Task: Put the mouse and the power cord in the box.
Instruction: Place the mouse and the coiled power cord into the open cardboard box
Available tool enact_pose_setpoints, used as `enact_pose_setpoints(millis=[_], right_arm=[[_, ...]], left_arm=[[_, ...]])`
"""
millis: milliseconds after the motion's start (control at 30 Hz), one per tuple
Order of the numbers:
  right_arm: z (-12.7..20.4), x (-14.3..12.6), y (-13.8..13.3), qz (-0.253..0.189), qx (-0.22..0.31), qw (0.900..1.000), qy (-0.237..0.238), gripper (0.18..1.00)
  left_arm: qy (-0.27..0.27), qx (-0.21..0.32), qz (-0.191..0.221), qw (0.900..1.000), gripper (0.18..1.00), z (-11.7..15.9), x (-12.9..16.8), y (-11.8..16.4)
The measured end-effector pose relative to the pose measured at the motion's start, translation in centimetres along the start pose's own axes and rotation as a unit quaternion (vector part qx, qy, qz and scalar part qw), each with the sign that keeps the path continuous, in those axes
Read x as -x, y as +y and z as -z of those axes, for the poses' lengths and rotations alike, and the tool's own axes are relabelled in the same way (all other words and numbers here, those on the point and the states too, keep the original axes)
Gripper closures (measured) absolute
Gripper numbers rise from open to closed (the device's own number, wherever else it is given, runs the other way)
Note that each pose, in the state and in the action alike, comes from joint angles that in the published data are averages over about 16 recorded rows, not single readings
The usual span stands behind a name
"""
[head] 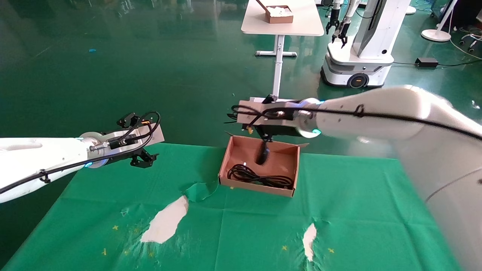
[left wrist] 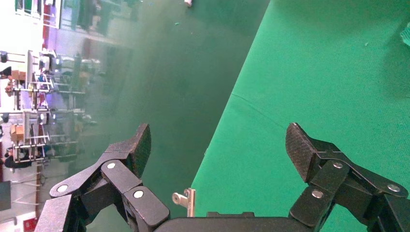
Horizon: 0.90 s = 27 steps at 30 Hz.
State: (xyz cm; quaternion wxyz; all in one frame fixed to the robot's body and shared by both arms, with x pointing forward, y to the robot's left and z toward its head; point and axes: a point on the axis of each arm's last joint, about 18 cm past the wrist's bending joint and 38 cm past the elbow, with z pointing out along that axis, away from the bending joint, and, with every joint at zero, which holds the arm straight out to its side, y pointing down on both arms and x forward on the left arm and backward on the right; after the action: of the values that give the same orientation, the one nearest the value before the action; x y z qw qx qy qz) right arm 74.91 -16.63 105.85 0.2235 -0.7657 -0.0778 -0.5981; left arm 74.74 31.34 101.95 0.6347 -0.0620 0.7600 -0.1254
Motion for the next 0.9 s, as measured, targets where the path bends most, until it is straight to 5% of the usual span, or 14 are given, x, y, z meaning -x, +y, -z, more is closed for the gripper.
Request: enact_pose_setpoints(millis=[367, 900], right_arm=[[-2.8, 4.6, 1.6, 0.023, 0.023, 0.999, -0.020, 0.961], [-2.7, 4.6, 1.7, 0.024, 0.023, 0.999, -0.020, 0.864]], left_arm=[[-0.002, 0.004, 0.000, 1.0000, 0.184, 0.3, -0.1, 0.0], [-0.001, 0.005, -0.001, 1.0000, 0.184, 0.3, -0.2, 0.0]])
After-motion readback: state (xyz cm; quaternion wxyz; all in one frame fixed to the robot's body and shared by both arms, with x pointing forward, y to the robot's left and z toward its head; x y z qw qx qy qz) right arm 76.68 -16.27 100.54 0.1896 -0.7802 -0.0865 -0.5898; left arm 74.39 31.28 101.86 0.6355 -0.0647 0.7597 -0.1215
